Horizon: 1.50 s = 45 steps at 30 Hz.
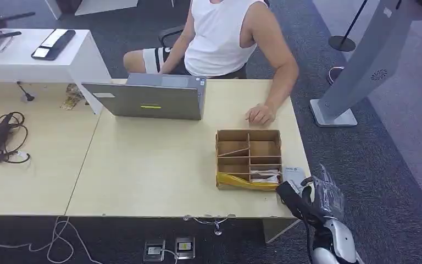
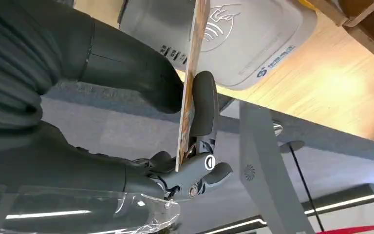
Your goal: Pass the card to the sensor for recognition and then transmit it.
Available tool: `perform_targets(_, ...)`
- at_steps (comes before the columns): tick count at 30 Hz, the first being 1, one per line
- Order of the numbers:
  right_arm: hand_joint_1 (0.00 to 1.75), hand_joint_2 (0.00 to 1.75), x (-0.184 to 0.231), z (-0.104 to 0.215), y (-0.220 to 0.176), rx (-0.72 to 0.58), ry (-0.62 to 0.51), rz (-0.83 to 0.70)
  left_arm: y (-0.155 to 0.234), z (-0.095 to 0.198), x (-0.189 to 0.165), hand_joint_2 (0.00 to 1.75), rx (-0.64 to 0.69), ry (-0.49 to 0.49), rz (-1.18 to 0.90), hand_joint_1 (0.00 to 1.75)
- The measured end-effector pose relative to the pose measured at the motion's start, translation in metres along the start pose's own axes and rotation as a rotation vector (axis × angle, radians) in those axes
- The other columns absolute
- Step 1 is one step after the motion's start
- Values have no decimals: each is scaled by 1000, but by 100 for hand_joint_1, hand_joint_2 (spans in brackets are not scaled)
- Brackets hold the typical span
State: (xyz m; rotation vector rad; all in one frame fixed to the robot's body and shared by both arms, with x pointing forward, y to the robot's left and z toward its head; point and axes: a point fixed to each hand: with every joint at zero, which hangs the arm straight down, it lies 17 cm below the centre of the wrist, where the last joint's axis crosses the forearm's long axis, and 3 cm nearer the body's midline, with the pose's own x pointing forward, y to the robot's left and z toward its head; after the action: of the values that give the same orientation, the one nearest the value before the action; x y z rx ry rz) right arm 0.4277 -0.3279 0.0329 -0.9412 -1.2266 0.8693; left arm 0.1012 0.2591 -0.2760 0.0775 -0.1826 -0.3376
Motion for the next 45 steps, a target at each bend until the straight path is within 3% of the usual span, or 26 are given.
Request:
perform_targets(26,175,175,7,-12,-17,-57,-22,18,-3,0,1,175,-1,-5,-18,0)
perform_targets(31,175,175,19,-26,-56,-164,-47,24,3,-1,3,175,44,-10,-15,0)
perform_targets(39,175,175,58,-47,-177,-412,-129,70,3,-1,3,175,44,-11,-19,0)
perform_targets(45,175,175,103,-65,-241,-492,-208,112,2,-1,5,175,44,-19,-34,0)
